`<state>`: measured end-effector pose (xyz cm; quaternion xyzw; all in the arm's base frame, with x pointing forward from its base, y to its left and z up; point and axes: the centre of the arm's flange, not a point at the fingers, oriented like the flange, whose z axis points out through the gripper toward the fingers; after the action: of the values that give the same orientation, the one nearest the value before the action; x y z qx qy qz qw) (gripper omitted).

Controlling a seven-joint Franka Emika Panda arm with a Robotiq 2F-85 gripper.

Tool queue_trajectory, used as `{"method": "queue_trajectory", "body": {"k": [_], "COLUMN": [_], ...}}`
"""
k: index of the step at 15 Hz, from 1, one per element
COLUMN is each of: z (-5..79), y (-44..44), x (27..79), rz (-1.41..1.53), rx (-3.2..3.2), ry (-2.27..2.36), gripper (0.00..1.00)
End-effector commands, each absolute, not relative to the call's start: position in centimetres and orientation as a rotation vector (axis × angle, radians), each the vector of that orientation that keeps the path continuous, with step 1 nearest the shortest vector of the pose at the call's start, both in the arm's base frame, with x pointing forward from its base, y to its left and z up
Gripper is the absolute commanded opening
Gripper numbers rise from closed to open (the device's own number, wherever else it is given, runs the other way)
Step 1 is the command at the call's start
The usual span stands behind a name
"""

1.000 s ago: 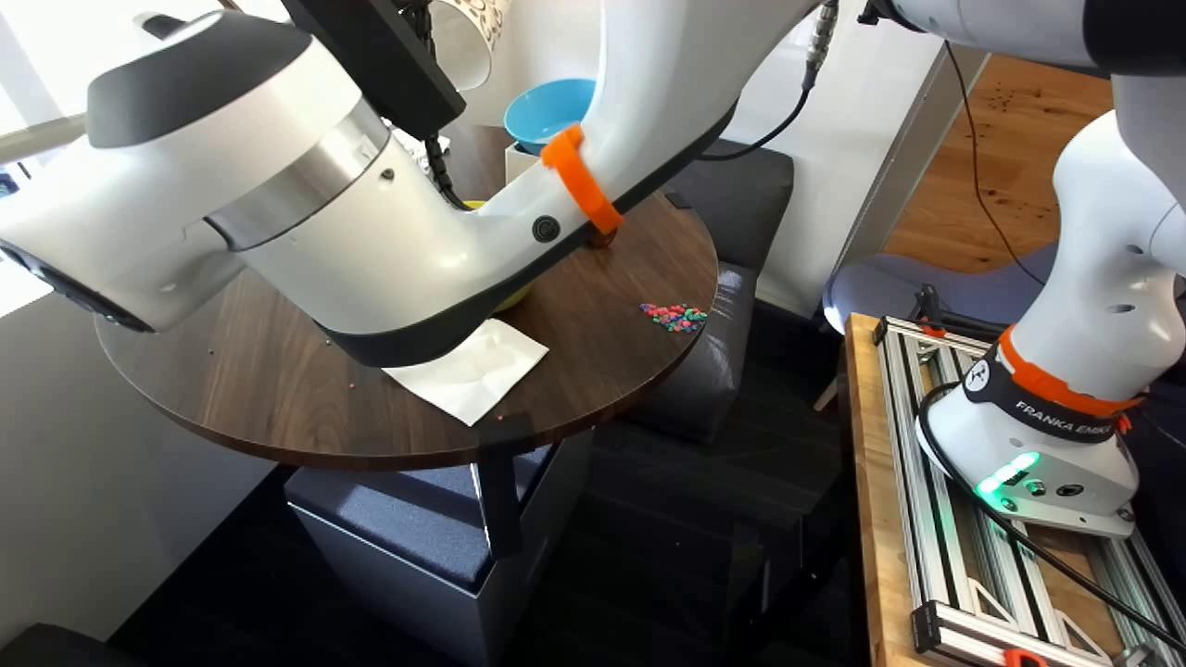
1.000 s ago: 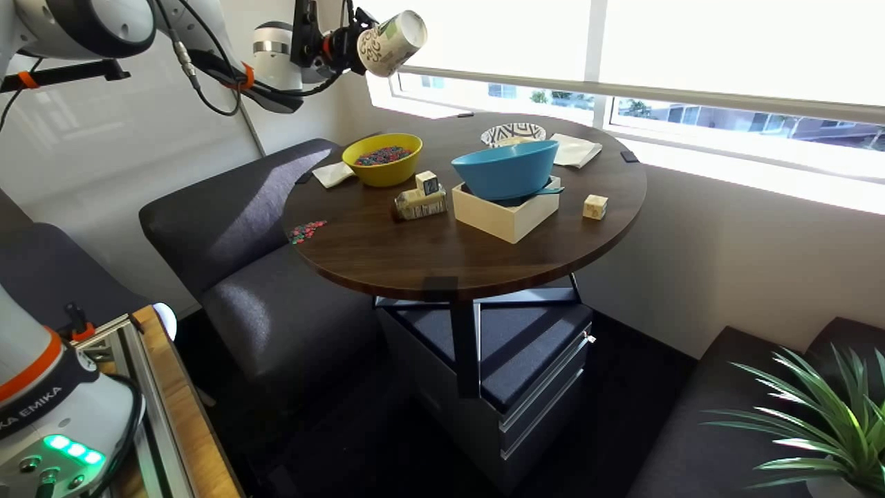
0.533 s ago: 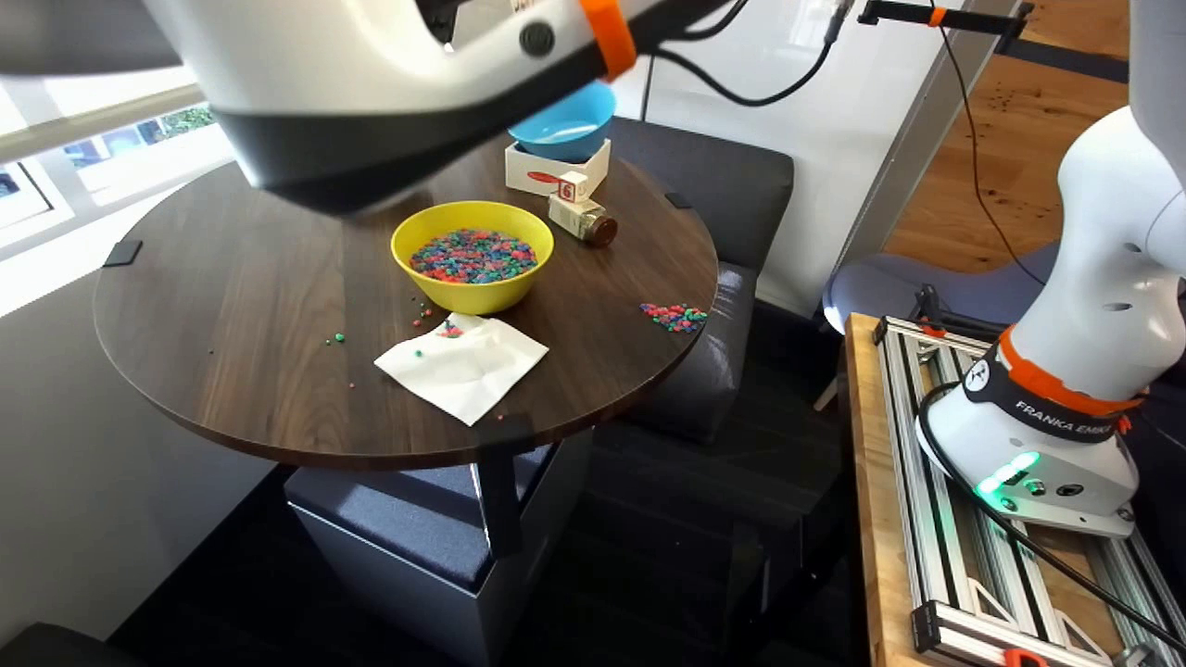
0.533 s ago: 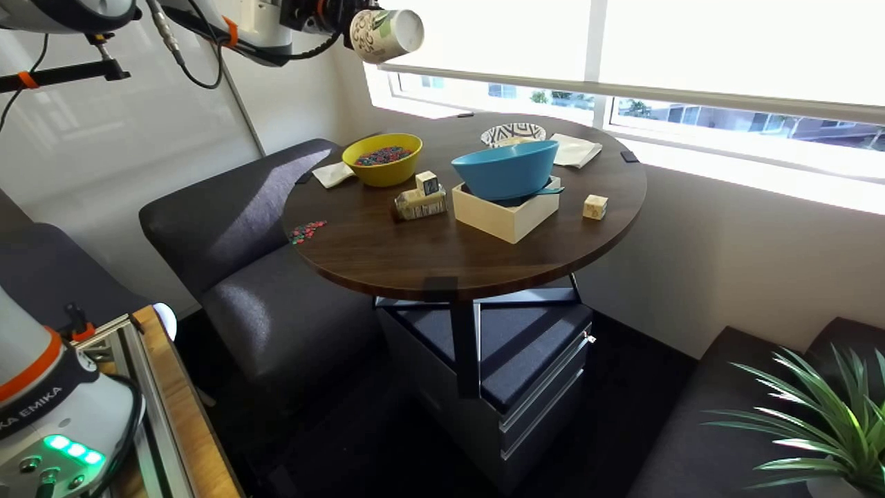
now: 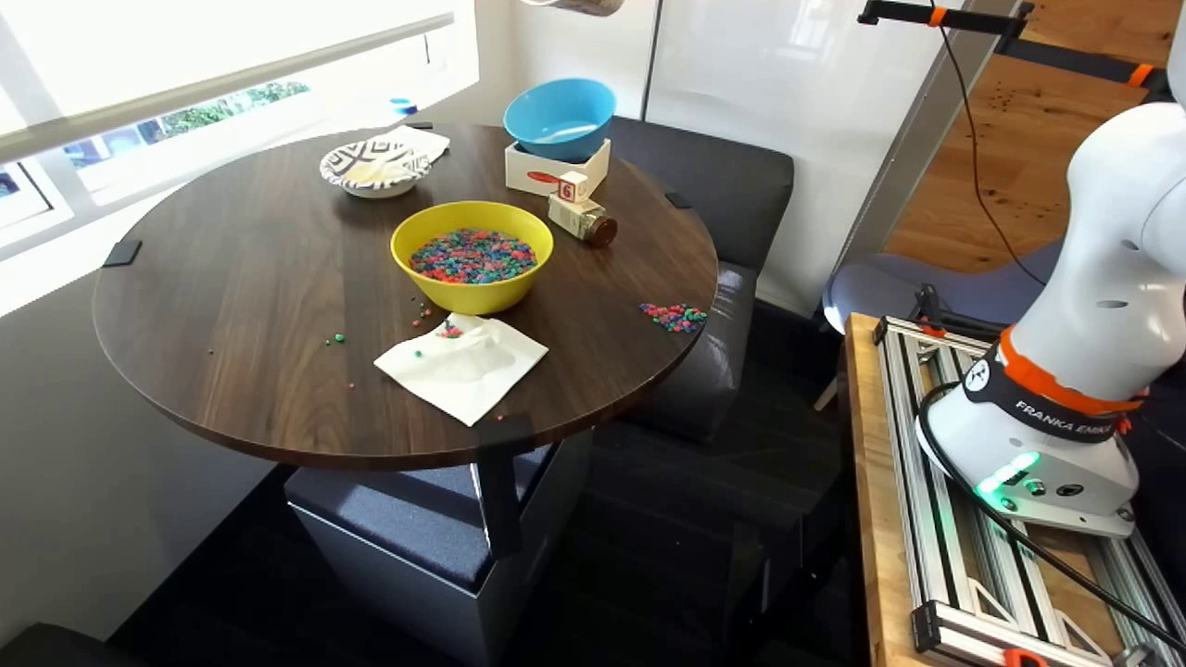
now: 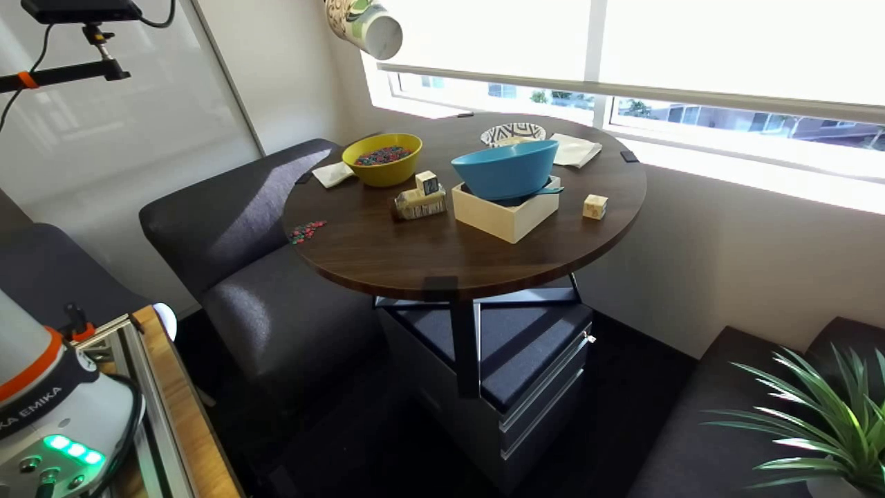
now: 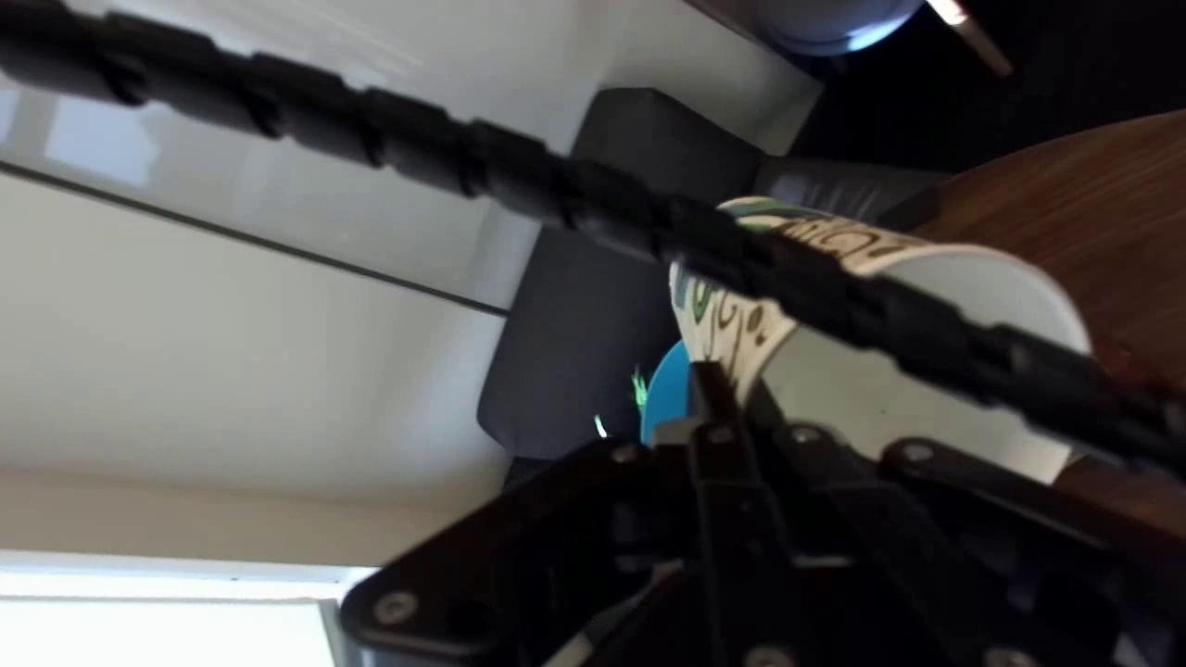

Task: Pick up the styrofoam cup and pour its content in the yellow bowl before putting it down on the table

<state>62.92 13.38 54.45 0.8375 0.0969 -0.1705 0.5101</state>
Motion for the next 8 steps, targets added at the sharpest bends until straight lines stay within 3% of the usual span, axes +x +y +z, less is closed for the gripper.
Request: {"method": "queue_trajectory", "body": {"k": [1, 8], "z": [54.0, 52.7], "y": [11.4, 11.9], "x": [61.9, 62.2], "rz": [-0.45, -0.459], "rx": [2.203, 2.533], "ry": [0.149, -0.062], "gripper": [0.01, 0.01]}}
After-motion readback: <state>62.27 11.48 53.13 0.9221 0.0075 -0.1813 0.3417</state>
